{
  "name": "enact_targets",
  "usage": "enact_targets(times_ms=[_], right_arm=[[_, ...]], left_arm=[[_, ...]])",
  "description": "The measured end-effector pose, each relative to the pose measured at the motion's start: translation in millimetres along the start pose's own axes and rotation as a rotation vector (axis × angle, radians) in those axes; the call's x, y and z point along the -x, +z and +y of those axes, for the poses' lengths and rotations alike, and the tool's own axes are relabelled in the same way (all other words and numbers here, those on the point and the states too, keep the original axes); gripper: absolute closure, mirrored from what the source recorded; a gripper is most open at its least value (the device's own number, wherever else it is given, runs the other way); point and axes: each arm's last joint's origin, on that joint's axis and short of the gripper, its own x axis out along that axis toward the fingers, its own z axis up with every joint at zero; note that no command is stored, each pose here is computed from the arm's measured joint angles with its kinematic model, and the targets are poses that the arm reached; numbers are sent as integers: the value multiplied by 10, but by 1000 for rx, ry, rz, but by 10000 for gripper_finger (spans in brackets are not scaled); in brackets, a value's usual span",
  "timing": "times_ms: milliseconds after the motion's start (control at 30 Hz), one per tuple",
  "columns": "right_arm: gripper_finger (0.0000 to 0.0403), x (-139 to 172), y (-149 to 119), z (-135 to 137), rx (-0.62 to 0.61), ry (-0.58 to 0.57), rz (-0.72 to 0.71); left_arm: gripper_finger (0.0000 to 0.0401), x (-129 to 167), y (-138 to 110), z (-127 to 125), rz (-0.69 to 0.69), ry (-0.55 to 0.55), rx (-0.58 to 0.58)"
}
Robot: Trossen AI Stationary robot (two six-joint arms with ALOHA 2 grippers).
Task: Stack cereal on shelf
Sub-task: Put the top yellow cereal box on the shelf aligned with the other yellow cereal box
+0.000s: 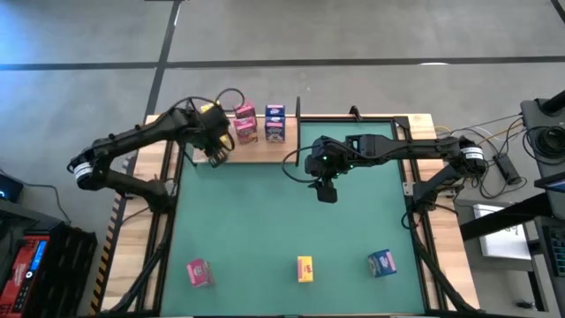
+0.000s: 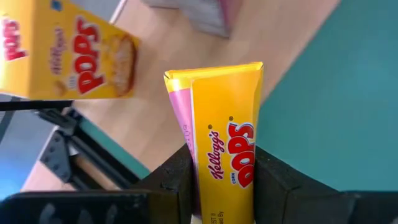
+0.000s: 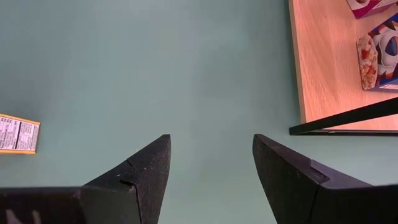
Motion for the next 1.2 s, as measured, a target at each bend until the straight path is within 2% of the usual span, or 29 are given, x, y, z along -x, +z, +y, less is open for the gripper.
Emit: enact_targets(times_ms=[400, 1000, 1200], right_arm=[[186, 0, 0, 1, 0, 0, 0], [186, 1, 1, 1, 0, 0, 0], [186, 1, 1, 0, 0, 0, 0]], left_arm=[[303, -138, 50, 444, -32, 69, 76], [303, -201, 47, 484, -43, 41, -100], [303, -317, 89, 524, -10, 49, -113]])
